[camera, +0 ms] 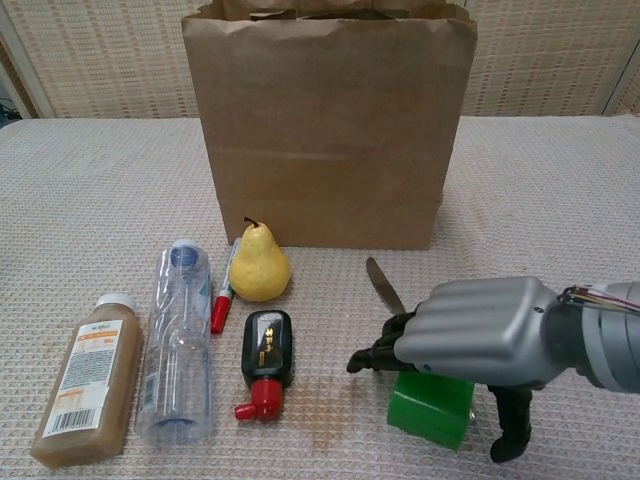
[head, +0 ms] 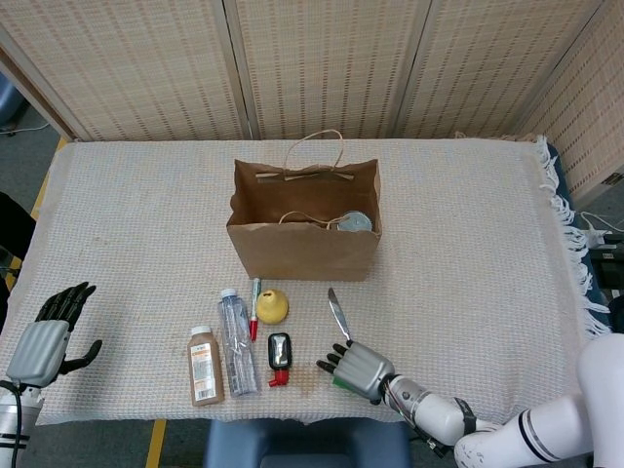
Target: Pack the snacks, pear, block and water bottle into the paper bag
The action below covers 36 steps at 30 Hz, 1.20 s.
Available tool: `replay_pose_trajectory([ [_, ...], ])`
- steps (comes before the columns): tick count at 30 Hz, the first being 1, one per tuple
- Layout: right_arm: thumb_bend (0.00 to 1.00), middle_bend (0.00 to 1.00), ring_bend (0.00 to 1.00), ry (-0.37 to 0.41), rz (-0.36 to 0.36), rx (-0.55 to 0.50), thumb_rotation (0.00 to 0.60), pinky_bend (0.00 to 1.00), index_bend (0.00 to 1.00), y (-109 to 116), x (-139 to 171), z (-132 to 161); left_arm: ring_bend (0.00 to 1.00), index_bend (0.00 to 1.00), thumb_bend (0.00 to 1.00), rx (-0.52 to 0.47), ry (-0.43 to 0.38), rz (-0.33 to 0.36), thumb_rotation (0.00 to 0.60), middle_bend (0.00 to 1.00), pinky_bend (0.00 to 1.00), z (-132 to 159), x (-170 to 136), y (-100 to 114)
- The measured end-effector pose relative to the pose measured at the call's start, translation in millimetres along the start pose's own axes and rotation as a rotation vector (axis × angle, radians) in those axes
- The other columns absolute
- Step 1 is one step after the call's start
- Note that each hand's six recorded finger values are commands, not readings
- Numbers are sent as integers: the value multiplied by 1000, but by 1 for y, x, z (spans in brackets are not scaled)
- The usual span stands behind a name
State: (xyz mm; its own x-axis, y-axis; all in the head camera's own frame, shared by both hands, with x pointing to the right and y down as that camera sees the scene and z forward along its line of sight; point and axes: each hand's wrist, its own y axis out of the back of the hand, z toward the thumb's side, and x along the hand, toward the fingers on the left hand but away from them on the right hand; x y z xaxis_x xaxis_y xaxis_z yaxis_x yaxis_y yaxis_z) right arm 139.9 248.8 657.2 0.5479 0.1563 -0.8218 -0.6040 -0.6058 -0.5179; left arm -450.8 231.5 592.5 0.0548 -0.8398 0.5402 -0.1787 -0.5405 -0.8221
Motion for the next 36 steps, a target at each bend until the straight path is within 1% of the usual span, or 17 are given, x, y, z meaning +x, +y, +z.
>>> replay_pose_trajectory([
  [1, 51, 162, 143, -1, 0, 0, 600, 305, 102, 0, 0, 0, 0, 0, 343, 1, 0, 0, 600, 0, 69, 0, 0, 0],
  [2, 115, 226, 226, -4, -1, 0, 600, 389, 201, 0, 0, -1, 0, 0, 343, 1, 0, 0, 600, 0, 69, 0, 0, 0],
  [3, 192, 318, 331, -9, -6, -1, 600, 492, 328, 0, 0, -1, 0, 0, 343, 2, 1, -1, 600, 0, 69, 0, 0, 0],
  [5, 272, 458, 483, -20, -33, 4, 600, 642, 524, 3, -1, -2, 0, 0, 344, 5, 2, -2, 600, 0, 69, 0, 0, 0],
  [7, 305, 548, 588, -25, -63, 17, 600, 739, 646, 4, -2, -2, 0, 0, 343, 4, 4, 0, 600, 0, 69, 0, 0, 0],
  [9, 321, 586, 629, -26, -99, 30, 600, 773, 698, 6, -2, -1, 0, 0, 343, 2, 8, 1, 600, 0, 69, -1, 0, 1],
  [12, 336, 609, 645, -28, -143, 26, 600, 791, 733, 8, -1, -1, 0, 0, 343, 0, 10, 2, 600, 0, 69, -2, 1, 2],
  [17, 337, 616, 650, -39, -194, -16, 600, 793, 741, 17, 6, -6, 0, 0, 343, 1, 8, 3, 600, 0, 69, -2, 1, 2],
  [20, 337, 616, 650, -37, -253, -36, 600, 793, 741, 31, 11, -6, 0, 0, 342, 1, 7, 5, 600, 0, 69, -1, 1, 2],
  [23, 338, 616, 650, -30, -350, -59, 600, 793, 740, 53, 18, -5, 0, 0, 342, 2, 7, 4, 600, 0, 70, -2, 1, 2],
  [26, 336, 616, 648, -34, -500, -91, 600, 792, 735, 84, 28, -7, 0, 0, 342, 2, 8, 6, 600, 0, 69, -1, 0, 2],
  [27, 336, 616, 645, -41, -574, -101, 600, 788, 729, 99, 33, -10, 0, 0, 342, 2, 8, 6, 600, 0, 69, -1, 0, 2],
  [29, 336, 616, 639, -56, -697, -110, 600, 780, 718, 124, 44, -14, 0, 0, 342, 3, 8, 6, 600, 0, 69, -2, 0, 2],
  [30, 336, 616, 636, -69, -778, -114, 600, 776, 715, 140, 52, -18, 0, 0, 342, 3, 8, 6, 600, 0, 69, -1, 0, 2],
  [33, 335, 616, 626, -113, -955, -142, 600, 764, 704, 174, 69, -31, 0, 0, 341, 4, 5, 7, 600, 0, 69, -1, 0, 2],
  [35, 336, 616, 621, -144, -1035, -157, 600, 750, 693, 191, 77, -39, 0, 0, 342, 3, 5, 7, 600, 0, 69, -1, 0, 2],
  [36, 336, 616, 618, -171, -1079, -161, 600, 742, 687, 201, 81, -46, 0, 0, 342, 3, 6, 7, 600, 0, 69, -1, 0, 2],
])
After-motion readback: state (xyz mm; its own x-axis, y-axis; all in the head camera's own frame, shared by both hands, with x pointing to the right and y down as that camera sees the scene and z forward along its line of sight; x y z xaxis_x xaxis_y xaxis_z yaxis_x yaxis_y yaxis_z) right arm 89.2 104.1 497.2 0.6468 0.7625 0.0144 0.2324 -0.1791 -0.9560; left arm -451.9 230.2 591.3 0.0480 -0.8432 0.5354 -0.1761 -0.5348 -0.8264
